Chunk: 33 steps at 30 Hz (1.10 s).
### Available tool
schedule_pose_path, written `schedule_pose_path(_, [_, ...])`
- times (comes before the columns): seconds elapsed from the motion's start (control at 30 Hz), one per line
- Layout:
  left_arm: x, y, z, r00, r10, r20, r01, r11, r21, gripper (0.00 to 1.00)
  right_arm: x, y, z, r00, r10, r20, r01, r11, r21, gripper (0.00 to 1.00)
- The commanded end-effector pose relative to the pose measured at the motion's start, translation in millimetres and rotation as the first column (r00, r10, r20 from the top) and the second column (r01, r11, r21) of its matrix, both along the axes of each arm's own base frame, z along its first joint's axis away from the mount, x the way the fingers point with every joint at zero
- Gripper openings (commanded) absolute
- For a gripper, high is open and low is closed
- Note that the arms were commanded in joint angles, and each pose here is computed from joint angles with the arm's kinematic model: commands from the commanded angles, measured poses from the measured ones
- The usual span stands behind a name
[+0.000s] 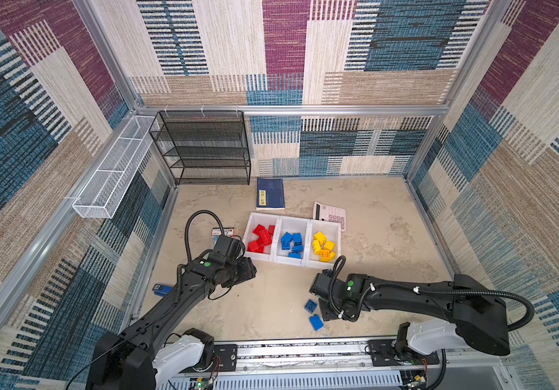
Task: Sort the legos into containers by color
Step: 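Carry the yellow brick with the right gripper into the yellow compartment and release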
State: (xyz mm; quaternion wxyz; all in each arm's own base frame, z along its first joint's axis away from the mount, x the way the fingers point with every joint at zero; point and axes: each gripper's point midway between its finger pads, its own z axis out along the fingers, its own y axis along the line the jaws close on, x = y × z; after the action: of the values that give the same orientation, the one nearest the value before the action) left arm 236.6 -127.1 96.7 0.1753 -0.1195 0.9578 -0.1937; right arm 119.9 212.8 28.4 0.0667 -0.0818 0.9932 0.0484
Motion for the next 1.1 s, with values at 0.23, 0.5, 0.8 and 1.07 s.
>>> schedule_pose_path(0.23, [-1, 4, 5, 1.0, 0.026, 0.004, -0.026, 1.0, 0.008, 0.62, 75, 5, 50, 0.979, 0.008, 0.201, -0.009, 1.0, 0.004, 0.46])
schedule_pose_path(0.5, [-8, 4, 5, 0.999, 0.039, -0.005, -0.04, 0.999, -0.018, 0.62, 194, 3, 97, 0.922, 0.004, 0.387, -0.015, 1.0, 0.027, 0.46])
schedule_pose_path(0.8, [-14, 3, 4, 0.999, 0.036, -0.018, -0.037, 0.999, -0.033, 0.62, 228, 8, 83, 0.929, 0.014, 0.37, -0.021, 1.0, 0.013, 0.59])
schedule_pose_path(1.07, [-15, -2, 4, 0.999, 0.021, -0.029, -0.022, 0.999, -0.048, 0.62, 226, 7, 98, 0.92, -0.016, 0.391, -0.004, 0.999, 0.05, 0.84])
